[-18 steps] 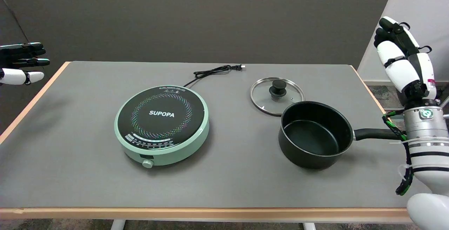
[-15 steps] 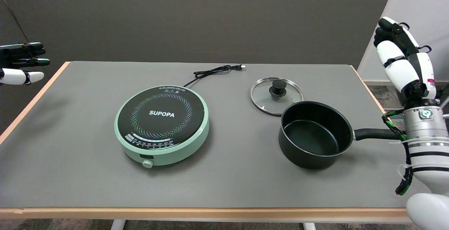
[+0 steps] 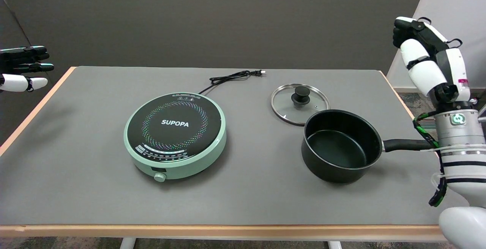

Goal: Pick up the soup pot.

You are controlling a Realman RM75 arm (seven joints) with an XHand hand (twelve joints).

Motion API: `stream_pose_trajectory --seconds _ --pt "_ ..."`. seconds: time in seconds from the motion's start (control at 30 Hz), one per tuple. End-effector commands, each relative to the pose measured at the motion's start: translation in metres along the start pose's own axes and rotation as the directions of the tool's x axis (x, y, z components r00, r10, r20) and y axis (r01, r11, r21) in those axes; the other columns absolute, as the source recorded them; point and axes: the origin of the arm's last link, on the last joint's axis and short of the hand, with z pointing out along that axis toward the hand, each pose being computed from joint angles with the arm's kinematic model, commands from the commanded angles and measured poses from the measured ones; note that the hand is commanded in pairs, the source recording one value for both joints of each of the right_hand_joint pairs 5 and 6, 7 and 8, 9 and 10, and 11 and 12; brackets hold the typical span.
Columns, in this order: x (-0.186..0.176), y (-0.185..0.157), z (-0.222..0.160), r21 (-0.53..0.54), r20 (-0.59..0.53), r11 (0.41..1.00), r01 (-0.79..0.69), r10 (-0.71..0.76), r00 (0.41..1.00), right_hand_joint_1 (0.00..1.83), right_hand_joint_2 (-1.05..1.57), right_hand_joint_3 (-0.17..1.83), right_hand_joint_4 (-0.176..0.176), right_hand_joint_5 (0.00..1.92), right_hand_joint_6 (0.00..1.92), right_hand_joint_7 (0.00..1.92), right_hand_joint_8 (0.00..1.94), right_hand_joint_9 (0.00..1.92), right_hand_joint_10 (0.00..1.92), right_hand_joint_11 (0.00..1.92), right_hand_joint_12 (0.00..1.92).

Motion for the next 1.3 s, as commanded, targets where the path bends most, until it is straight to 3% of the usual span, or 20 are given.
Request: stream_pose_trajectory --seconds 0.03,0.2,0.3,0.47,0.73,1.0,1.07,1.3 --pt "-0.011 -0.036 0.012 0.206 -0.059 0.836 0.508 -0.508 0.859 0.65 1.06 0.43 0.007 0.45 0.45 0.45 0.45 0.45 0.45 0.45 0.45" --pt "-0.019 -0.033 0.007 0.15 -0.106 0.66 0.736 -0.73 0.676 0.85 0.31 0.62 0.028 0.26 0.26 0.26 0.26 0.26 0.26 0.26 0.26" --pt "-0.026 -0.03 -0.003 0.1 -0.111 0.588 0.802 -0.795 0.597 0.89 0.12 0.69 0.061 0.18 0.18 0.18 0.18 0.18 0.18 0.18 0.18" --pt "-0.033 -0.022 -0.026 -0.007 -0.085 0.59 0.808 -0.805 0.587 0.91 -0.01 0.72 0.07 0.16 0.16 0.16 0.16 0.16 0.16 0.16 0.16" --pt "-0.029 -0.021 -0.073 -0.117 -0.061 0.533 0.838 -0.846 0.53 0.91 -0.05 0.72 0.083 0.17 0.17 0.17 0.17 0.17 0.17 0.17 0.17" --pt "-0.008 -0.015 -0.107 -0.226 -0.086 0.526 0.82 -0.849 0.521 0.99 0.13 0.51 0.088 0.16 0.16 0.16 0.16 0.16 0.16 0.16 0.16" --pt "-0.002 -0.013 -0.112 -0.25 -0.078 0.506 0.826 -0.86 0.504 0.99 0.15 0.54 0.106 0.15 0.15 0.15 0.15 0.15 0.15 0.15 0.15" --pt "0.008 -0.007 -0.131 -0.315 -0.043 0.467 0.826 -0.877 0.479 1.04 0.08 0.66 0.112 0.17 0.17 0.17 0.17 0.17 0.17 0.17 0.17"
